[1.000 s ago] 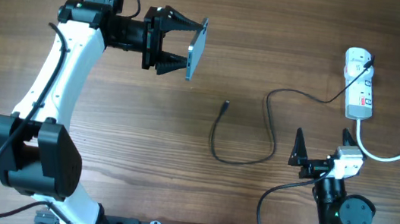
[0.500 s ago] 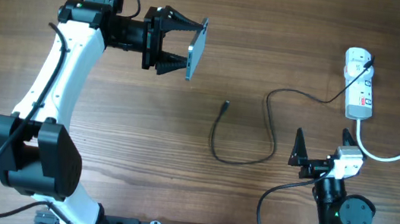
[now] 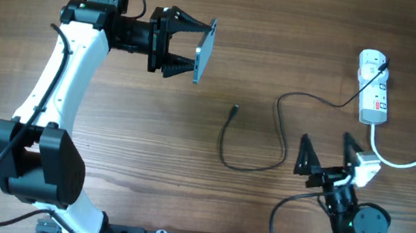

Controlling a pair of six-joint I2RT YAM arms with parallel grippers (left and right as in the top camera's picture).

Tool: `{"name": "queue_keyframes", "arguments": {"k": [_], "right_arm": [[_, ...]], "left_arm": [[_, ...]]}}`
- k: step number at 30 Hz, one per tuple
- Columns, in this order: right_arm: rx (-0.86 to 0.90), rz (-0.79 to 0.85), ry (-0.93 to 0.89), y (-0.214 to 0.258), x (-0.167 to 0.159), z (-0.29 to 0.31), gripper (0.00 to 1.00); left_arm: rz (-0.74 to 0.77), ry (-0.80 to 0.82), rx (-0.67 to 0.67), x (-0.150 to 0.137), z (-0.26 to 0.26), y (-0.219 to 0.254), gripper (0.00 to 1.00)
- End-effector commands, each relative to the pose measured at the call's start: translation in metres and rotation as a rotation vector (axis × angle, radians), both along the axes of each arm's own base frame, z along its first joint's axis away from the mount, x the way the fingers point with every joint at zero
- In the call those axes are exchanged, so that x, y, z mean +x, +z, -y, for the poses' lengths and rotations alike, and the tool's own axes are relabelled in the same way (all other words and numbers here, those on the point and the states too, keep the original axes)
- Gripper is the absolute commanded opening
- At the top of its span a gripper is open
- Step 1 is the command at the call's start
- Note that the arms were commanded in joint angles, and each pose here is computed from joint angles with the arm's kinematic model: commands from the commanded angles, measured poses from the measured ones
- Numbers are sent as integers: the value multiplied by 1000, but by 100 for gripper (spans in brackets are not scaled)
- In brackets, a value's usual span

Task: Plug charger to phone and switch on socket

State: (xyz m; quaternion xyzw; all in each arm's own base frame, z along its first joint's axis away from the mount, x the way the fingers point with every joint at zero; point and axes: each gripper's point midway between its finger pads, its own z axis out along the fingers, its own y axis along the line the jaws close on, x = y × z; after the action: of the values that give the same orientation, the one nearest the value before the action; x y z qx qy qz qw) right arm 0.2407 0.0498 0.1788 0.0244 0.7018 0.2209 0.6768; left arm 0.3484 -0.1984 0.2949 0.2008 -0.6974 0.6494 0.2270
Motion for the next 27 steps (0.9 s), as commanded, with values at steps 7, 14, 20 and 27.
{"name": "queue_keyframes", "arguments": {"k": [7,14,20,27], "right_arm": [[563,-38,482,64,-43,-60,100],[229,-246,447,109,-34,-68,100],[400,-604,676,117,-3,-101,100],[224,-612,745,122,1,-166,99]], "left_arm": [[26,31,55,0,-3,8,71],[6,38,69,1,-3,5,70],[-6,52,98,3,-4,1,70],[-14,76,151,7,-5,-8,70]]}}
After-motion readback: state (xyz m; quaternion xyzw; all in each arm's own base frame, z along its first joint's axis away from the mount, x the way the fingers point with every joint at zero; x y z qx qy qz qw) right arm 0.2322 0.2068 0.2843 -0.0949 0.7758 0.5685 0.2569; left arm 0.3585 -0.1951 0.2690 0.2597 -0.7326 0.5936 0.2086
